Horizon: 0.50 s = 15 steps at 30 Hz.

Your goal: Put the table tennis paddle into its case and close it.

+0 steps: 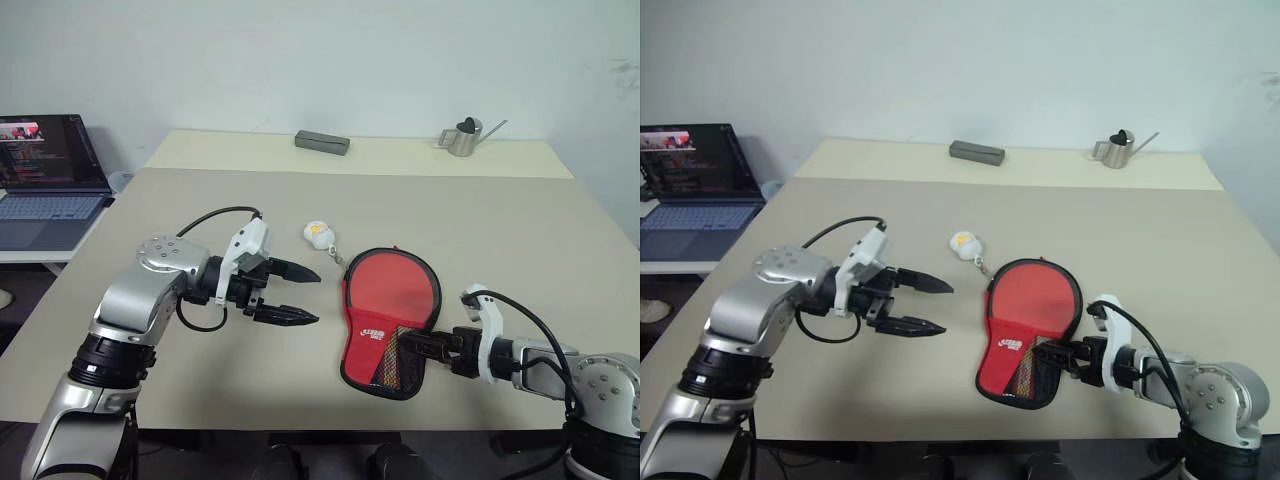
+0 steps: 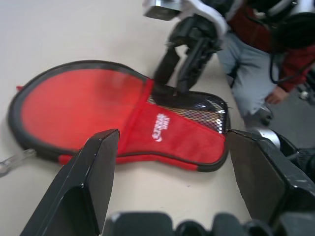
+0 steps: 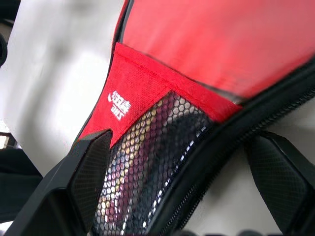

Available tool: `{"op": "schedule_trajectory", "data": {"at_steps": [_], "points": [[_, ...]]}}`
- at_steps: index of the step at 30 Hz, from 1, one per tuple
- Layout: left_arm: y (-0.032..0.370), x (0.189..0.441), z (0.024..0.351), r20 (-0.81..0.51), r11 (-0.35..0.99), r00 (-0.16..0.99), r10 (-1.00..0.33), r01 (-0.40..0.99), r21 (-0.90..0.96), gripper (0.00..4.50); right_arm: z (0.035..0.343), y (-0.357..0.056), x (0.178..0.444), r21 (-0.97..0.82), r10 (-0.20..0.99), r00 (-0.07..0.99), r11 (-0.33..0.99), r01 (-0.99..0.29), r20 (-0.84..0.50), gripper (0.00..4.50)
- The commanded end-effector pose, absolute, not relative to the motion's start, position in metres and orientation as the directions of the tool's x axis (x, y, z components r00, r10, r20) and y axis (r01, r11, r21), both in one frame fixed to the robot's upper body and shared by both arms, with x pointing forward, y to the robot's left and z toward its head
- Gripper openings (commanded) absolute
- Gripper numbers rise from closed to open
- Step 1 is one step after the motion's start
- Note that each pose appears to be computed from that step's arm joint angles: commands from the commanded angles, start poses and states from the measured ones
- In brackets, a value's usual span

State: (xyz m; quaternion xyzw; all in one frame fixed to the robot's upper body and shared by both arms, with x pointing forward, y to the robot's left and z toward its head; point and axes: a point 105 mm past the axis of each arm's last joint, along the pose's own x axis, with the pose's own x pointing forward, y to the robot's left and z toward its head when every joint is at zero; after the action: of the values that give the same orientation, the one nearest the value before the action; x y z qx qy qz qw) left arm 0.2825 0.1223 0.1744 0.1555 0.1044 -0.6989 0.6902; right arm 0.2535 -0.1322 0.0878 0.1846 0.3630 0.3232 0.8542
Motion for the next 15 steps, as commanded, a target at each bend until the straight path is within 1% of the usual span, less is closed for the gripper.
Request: {"op": "schedule_trajectory", "data": {"at_steps": [1, 5, 9, 15], "points": [[0.120, 0.276, 0.183, -0.371, -0.076, -0.031, -0.928, 0.991, 0.109, 3.73, 0.089, -0.130, 0.256, 0.540, 0.685, 0.521, 0.726, -0.426, -0.510, 4.50], [0.121, 0.276, 0.181, -0.377, -0.072, -0.027, -0.926, 0.992, 0.107, 3.76, 0.088, -0.135, 0.255, 0.537, 0.674, 0.524, 0.736, -0.413, -0.520, 3.68], [0.124, 0.266, 0.175, -0.393, -0.090, -0.052, -0.918, 0.993, 0.079, 3.76, 0.084, -0.141, 0.248, 0.535, 0.670, 0.509, 0.740, -0.407, -0.540, 2.29], [0.126, 0.248, 0.166, -0.415, -0.120, -0.096, -0.905, 0.992, 0.033, 3.76, 0.083, -0.145, 0.241, 0.529, 0.677, 0.467, 0.736, -0.422, -0.569, 0.36]]}}
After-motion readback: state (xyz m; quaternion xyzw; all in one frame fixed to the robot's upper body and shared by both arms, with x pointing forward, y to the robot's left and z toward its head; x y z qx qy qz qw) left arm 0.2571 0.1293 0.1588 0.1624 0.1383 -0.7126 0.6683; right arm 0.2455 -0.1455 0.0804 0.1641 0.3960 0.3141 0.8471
